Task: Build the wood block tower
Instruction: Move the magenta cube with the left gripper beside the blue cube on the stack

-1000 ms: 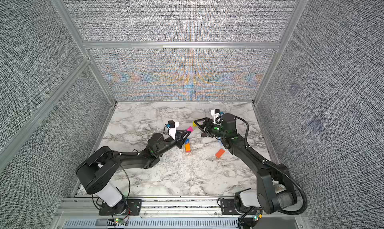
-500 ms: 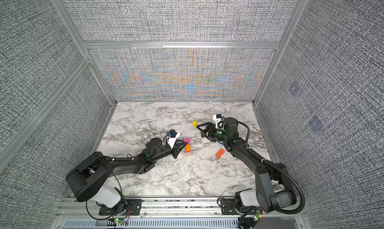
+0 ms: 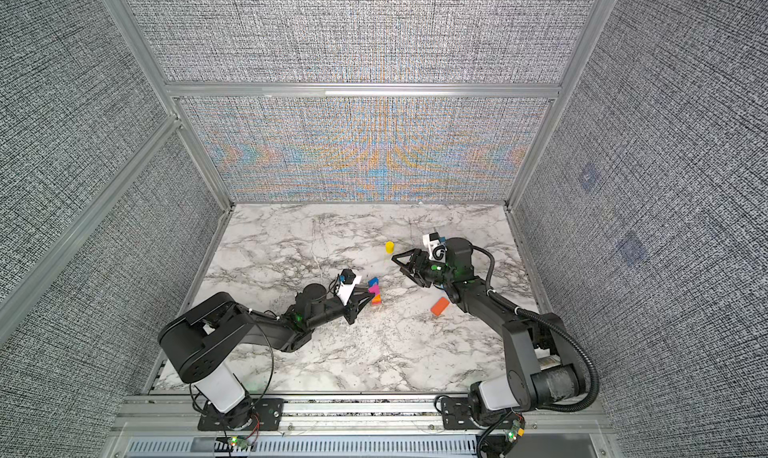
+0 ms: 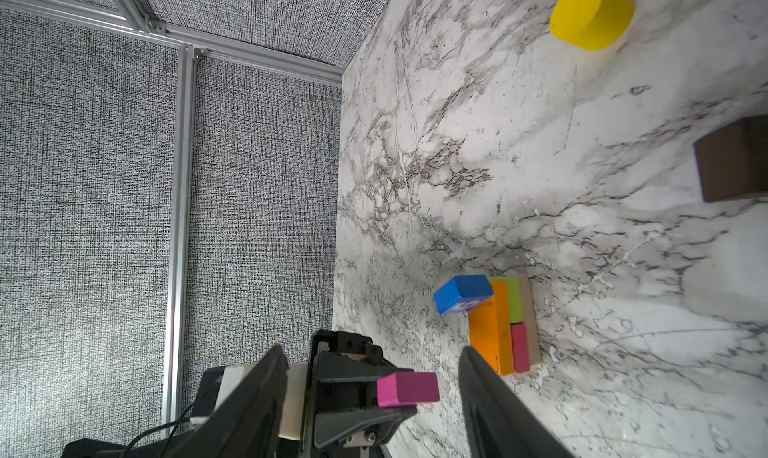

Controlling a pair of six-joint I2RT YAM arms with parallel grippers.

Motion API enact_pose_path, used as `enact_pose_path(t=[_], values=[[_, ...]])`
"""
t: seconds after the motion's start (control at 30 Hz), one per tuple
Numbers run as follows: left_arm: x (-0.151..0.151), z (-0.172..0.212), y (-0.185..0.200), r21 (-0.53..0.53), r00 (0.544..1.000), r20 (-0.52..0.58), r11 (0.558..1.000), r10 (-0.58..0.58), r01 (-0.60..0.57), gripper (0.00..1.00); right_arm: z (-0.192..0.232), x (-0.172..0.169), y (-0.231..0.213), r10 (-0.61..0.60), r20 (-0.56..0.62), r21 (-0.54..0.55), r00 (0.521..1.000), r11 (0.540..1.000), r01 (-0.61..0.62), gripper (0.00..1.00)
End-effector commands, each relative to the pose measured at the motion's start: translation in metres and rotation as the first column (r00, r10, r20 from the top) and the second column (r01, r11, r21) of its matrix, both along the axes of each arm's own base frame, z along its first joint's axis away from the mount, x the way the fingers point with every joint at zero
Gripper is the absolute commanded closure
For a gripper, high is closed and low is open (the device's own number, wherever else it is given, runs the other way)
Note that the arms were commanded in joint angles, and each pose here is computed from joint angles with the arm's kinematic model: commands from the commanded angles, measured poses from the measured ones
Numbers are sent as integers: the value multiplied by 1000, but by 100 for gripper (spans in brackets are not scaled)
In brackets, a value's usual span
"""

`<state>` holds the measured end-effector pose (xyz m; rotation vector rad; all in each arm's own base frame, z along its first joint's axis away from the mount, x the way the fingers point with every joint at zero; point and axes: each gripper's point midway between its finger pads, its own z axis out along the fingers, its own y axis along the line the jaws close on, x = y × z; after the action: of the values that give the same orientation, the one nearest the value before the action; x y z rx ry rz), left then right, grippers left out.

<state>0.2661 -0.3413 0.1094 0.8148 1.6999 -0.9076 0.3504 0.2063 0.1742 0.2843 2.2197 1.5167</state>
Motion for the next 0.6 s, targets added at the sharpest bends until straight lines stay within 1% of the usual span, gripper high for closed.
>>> enact_pose_path(t=[0.0, 0.13, 0.57], values=[[3, 7, -1, -35, 999, 38, 999, 5, -3, 88, 4, 1, 2, 20, 31, 0, 999, 1000, -20, 33], [2, 5, -1, -48, 999, 39, 999, 5, -3, 88, 4, 2, 3, 28, 29, 4, 999, 1000, -28, 33], [6, -13, -2, -18, 1000, 26, 1000, 18, -17, 88, 3, 2, 3, 30, 29, 1, 999, 1000, -30, 33]])
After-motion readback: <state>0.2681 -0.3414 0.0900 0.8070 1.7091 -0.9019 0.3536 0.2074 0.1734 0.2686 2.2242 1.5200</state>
